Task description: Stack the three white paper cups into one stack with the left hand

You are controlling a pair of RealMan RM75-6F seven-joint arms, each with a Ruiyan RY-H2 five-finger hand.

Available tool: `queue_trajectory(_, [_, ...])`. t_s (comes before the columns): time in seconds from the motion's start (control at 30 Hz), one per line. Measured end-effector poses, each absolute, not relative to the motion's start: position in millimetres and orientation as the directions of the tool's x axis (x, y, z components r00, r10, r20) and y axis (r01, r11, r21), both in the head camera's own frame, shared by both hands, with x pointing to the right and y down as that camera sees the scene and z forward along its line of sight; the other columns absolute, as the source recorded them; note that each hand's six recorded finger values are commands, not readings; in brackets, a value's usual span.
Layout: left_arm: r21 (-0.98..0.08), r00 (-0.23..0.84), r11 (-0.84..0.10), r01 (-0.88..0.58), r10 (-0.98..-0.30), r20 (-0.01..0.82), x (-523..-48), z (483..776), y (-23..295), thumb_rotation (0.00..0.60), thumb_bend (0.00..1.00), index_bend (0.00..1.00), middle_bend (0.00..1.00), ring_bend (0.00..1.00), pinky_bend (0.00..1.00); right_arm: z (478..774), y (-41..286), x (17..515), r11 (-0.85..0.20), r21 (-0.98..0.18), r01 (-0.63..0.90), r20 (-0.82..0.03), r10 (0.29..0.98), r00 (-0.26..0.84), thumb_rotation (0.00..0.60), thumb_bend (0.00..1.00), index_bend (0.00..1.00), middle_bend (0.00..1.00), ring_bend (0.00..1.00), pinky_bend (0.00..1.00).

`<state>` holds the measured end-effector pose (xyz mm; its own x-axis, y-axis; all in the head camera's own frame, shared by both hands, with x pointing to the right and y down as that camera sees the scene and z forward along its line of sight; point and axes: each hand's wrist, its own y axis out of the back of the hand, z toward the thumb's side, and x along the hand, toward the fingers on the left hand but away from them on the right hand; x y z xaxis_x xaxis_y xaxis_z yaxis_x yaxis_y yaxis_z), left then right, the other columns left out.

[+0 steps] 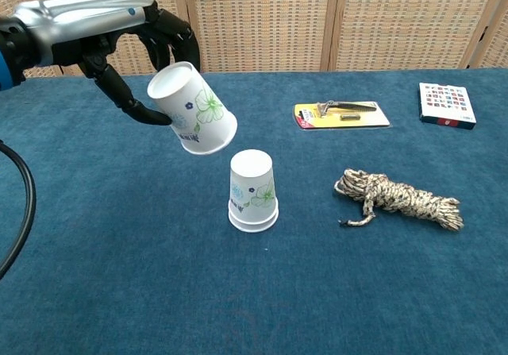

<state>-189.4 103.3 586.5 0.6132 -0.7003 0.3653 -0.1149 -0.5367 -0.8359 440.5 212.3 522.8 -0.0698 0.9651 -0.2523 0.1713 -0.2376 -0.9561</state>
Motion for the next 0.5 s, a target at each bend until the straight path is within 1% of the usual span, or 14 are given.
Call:
queue_trajectory(0.13, [-0.822, 0.626, -0.558, -0.117, -0.684, 0.375, -178, 594, 106, 0.600, 0.19, 0.43, 0.44, 0.40, 0.32, 523, 212, 441, -0.237, -0.956, 0.171, -0.252, 0.965, -0.073, 0.600, 0.00, 0.03, 0.00, 0.00, 0.00])
queue_trajectory(0.27, [-0.794, 0.636, -0.596, -0.118, -0.660, 0.400, -168, 603, 110, 0.600, 0.19, 0.43, 0.43, 0.40, 0.32, 522, 212, 443, -0.235, -0.957, 0.173, -0.251, 0.965, -0.077, 0.600, 0.00, 0.03, 0.00, 0.00, 0.00])
queue_trajectory(0.5, [-0.789, 0.629, -0.605, -0.107, -0.656, 0.418, -162, 612, 109, 0.600, 0.19, 0.43, 0.43, 0.38, 0.32, 521, 211, 446, -0.230, -0.957, 0.180, -0.248, 0.965, -0.084, 0.600, 0.00, 0.03, 0.00, 0.00, 0.00])
